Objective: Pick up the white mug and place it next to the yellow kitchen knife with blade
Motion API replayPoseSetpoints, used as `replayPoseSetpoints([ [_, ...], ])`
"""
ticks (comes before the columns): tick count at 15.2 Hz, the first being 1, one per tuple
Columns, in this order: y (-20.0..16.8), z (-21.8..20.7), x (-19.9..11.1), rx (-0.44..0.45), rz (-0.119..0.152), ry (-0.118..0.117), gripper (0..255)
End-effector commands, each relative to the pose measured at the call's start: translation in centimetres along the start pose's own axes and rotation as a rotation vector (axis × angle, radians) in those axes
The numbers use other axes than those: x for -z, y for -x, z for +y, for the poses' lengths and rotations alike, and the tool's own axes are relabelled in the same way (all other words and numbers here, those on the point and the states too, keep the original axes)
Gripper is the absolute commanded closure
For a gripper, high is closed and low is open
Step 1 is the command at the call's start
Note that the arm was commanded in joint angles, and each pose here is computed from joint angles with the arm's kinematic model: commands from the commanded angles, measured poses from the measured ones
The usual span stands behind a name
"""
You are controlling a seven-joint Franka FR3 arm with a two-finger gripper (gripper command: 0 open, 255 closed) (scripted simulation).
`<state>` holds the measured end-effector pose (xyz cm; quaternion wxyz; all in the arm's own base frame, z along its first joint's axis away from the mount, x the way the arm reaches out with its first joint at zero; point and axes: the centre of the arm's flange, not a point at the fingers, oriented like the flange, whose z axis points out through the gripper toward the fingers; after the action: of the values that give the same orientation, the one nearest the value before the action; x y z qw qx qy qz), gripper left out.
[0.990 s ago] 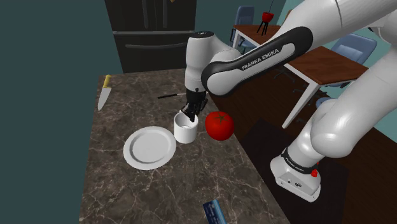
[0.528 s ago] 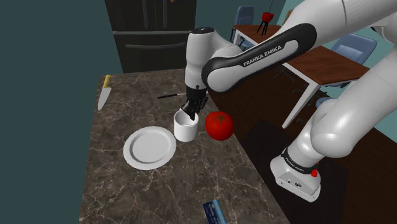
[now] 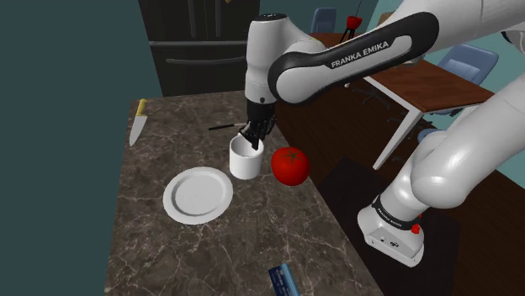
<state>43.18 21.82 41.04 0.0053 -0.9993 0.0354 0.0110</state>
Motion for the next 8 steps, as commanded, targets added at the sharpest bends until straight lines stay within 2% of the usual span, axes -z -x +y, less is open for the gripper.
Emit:
replayPoseSetpoints([
  [1,0.1,0.1,1.0,0.000,0.000,0.000,255],
  [8,0.1,0.0,4.7,0.000,0.000,0.000,255],
])
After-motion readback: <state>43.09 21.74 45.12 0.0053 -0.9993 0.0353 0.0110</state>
